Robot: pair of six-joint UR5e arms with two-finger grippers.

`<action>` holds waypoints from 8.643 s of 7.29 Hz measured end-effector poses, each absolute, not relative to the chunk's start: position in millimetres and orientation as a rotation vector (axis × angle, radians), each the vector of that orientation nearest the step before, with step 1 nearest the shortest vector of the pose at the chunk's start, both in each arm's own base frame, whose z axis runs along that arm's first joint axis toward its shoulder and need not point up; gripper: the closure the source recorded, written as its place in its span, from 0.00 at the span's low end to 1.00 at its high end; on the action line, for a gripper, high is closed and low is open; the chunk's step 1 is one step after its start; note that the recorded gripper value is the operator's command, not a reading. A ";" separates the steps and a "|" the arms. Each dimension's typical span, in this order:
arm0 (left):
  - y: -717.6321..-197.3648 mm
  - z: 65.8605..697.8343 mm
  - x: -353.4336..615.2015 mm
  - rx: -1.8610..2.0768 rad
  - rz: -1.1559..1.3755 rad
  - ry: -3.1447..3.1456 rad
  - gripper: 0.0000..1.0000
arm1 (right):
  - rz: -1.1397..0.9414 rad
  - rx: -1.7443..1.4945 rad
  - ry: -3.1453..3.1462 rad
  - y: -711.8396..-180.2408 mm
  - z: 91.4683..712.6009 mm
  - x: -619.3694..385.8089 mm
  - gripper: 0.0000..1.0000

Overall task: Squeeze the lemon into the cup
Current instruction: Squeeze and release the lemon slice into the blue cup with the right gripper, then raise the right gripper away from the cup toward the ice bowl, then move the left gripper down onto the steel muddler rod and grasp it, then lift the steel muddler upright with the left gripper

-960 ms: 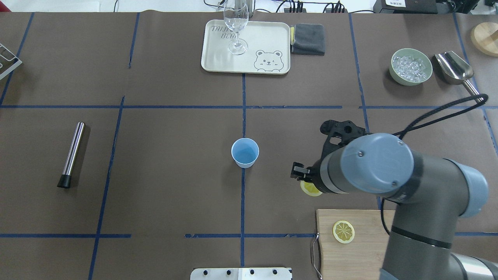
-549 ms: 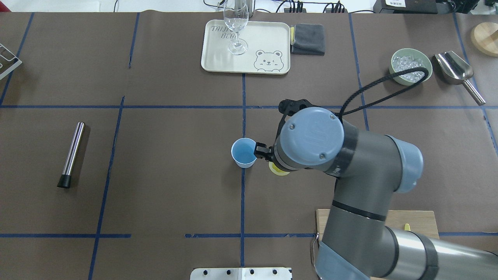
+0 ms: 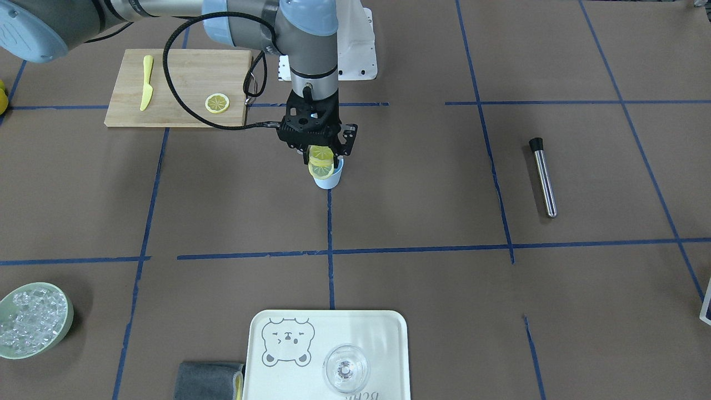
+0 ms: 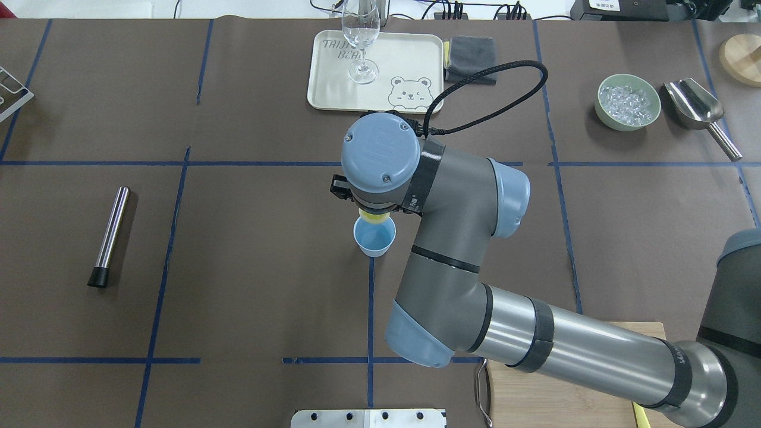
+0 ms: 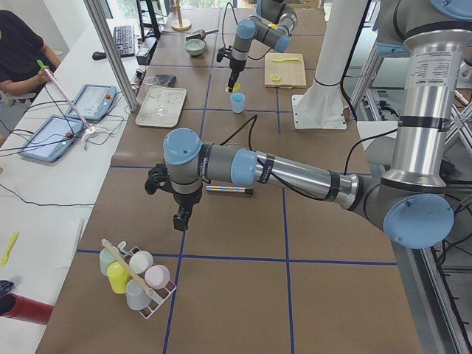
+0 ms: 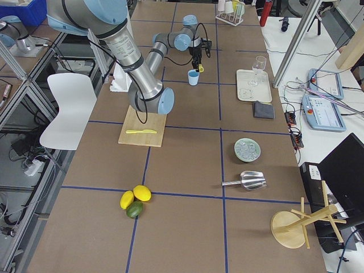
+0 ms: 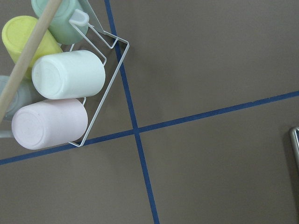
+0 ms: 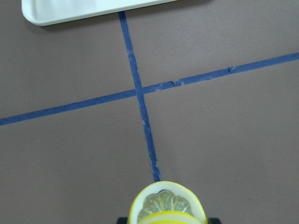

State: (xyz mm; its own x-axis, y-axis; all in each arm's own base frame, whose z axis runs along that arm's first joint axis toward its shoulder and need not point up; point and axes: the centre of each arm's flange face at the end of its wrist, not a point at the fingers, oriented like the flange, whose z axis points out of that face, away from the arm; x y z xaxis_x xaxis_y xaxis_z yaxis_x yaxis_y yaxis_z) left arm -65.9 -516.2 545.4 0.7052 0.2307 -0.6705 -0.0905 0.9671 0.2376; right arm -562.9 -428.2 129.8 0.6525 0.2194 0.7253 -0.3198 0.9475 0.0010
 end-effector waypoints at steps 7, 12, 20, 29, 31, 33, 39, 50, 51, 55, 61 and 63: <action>-515.7 542.9 -67.8 0.199 0.179 0.766 0.00 | 0.290 0.110 -0.799 -415.7 135.6 -575.8 0.36; -515.7 543.1 -67.9 0.198 0.178 0.767 0.00 | 0.280 0.103 -0.797 -409.2 139.8 -579.1 0.20; -532.9 505.9 -33.5 0.204 0.159 0.773 0.00 | 0.226 0.113 -0.857 -412.2 160.0 -500.4 0.00; -506.1 468.4 201.9 -0.066 0.219 0.824 0.00 | -0.037 0.127 -0.843 -546.9 339.7 -183.9 0.00; -510.1 489.8 245.2 -0.132 0.264 0.801 0.00 | -0.041 0.117 -0.880 -551.8 369.6 -129.5 0.00; -518.4 507.7 271.1 -0.160 0.285 0.794 0.00 | -0.023 0.108 -0.908 -550.1 379.4 -105.1 0.00; -532.0 533.4 312.3 -0.222 0.303 0.770 0.00 | -0.010 0.121 -0.919 -549.1 377.0 -91.6 0.00; -529.6 545.6 317.4 -0.260 0.272 0.748 1.00 | -0.014 0.140 -0.924 -547.3 368.2 -89.5 0.00; -529.9 544.0 317.3 -0.258 0.269 0.747 1.00 | -0.015 0.141 -0.924 -547.0 367.7 -89.4 0.00; -540.9 482.9 269.0 -0.120 0.245 0.796 1.00 | -0.016 0.146 -0.927 -545.7 363.5 -89.6 0.00; -564.2 264.7 199.2 0.410 -0.002 0.739 1.00 | -0.031 0.137 -0.931 -544.5 361.1 -101.2 0.00; -529.5 205.3 192.3 0.578 -0.017 0.793 1.00 | -0.036 0.129 -0.930 -543.1 363.2 -105.0 0.00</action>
State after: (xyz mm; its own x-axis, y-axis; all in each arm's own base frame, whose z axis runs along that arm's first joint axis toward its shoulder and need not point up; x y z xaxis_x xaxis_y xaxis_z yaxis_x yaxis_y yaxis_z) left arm 192.3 -529.5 205.3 0.7101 0.1971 -0.6759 0.2254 0.8458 0.4835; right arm -105.0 -543.1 363.2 0.5976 -0.0865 0.7971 -0.0253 0.9916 0.1265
